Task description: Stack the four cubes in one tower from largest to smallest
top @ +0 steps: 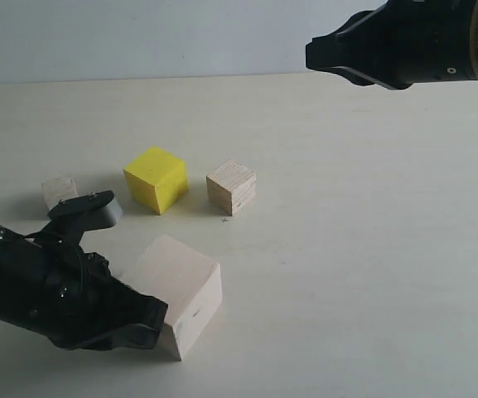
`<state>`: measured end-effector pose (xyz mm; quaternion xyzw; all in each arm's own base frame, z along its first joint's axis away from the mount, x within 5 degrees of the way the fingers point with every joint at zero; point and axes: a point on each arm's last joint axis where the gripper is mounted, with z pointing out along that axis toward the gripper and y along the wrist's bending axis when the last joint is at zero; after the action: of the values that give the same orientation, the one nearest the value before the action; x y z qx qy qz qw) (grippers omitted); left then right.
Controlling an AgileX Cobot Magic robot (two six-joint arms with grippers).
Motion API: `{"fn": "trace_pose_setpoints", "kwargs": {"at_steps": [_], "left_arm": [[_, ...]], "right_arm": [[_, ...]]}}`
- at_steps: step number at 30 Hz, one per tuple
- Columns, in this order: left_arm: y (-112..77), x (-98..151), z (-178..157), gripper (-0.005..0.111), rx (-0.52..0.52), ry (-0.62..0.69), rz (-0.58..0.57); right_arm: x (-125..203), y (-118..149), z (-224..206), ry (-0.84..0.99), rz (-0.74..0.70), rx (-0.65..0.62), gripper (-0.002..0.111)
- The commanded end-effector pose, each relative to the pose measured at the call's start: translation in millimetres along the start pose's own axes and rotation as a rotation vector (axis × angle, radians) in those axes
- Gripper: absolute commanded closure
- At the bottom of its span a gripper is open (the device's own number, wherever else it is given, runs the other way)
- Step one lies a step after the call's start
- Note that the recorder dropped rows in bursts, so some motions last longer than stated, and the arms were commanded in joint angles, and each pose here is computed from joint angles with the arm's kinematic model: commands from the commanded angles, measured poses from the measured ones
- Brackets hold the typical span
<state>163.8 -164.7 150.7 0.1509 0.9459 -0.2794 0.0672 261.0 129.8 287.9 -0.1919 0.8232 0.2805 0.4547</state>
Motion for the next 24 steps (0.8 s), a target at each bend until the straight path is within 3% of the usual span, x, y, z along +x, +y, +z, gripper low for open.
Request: {"fn": "trace_pose_setpoints", "kwargs": {"at_steps": [1,8,24], "left_arm": [[-0.5,-6,8,0.107,0.025,-0.048,-0.019],[3.8,-15,15,0.107,0.002,-0.107,-0.025],[-2.9,-62,32,0.107,-0.019,-0.168,0.040]], "right_arm": [[-2,0,0,-0.006,-0.001,0.005,0.108],[-2,0,0,-0.006,-0.001,0.005,0.108],[-1,2,0,0.001,-0.001,-0.014,0.108]]}}
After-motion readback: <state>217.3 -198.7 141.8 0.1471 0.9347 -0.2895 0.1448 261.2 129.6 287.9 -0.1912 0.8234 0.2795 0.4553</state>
